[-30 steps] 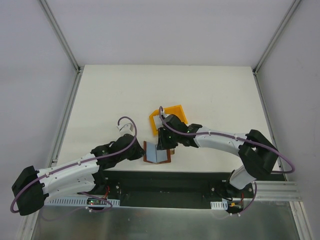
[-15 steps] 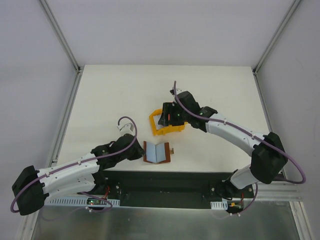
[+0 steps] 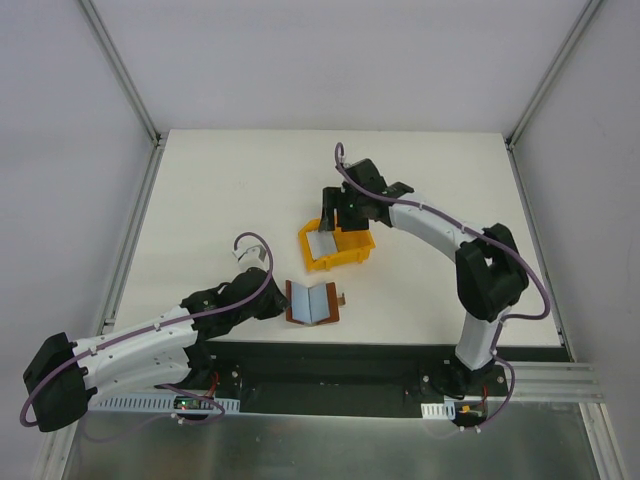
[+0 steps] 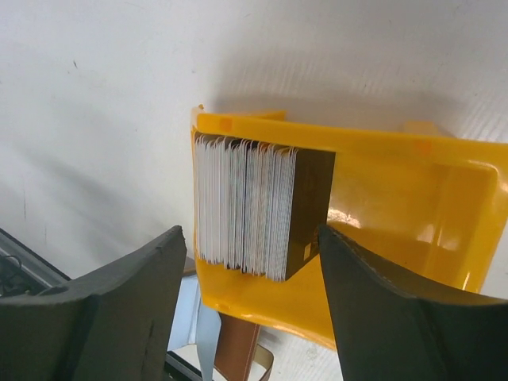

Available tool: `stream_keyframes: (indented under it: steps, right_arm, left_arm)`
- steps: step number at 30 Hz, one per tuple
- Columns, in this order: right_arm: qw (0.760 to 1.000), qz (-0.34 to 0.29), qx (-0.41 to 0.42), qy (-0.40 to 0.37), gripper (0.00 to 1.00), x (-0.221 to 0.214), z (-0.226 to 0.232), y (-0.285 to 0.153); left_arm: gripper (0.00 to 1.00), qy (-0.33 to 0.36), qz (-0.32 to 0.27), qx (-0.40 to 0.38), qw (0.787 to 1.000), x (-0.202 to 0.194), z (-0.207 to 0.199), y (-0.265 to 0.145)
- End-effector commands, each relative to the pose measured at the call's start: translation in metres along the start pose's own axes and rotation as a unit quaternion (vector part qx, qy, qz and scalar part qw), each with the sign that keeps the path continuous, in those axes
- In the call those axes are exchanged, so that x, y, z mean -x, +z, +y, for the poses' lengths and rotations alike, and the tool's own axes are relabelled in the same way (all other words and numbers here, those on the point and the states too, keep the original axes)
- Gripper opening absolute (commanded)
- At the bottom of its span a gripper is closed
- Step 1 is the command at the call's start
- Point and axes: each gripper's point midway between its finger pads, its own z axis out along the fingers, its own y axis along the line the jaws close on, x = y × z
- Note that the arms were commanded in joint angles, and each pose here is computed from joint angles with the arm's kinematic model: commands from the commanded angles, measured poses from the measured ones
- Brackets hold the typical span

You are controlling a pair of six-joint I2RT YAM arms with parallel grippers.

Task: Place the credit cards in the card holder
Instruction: Pick up the credit card from the storage box.

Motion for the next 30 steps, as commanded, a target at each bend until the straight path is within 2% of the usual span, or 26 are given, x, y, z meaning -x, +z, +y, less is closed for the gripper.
stream_keyframes:
  steps: [1,11,21,25,30]
  right_arm:
    - [1.0,0.012,0.019,-0.006,0.71,0.012,0.006,0.006]
    - [0.998,0.054,0.036,0.009,0.74,-0.005,0.001,0.032]
    - [0.995,0.065,0.075,0.017,0.75,-0.01,0.012,0.038]
    - [0.994,0.064,0.084,0.02,0.72,-0.008,0.014,0.036]
    - [0.994,0.062,0.086,0.02,0.63,-0.006,0.015,0.033]
  left_arm:
    - [0.0,0.011,-0.022,-0.008,1.0,0.013,-0.011,-0.005]
    - [0.0,0.011,-0.025,-0.002,1.0,0.013,-0.008,-0.003]
    - [0.0,0.01,-0.024,0.002,1.0,0.011,-0.005,-0.002]
    - [0.0,0.01,-0.023,0.005,1.0,0.011,-0.004,-0.002]
    - [0.0,0.011,-0.023,0.005,1.0,0.011,-0.004,-0.002]
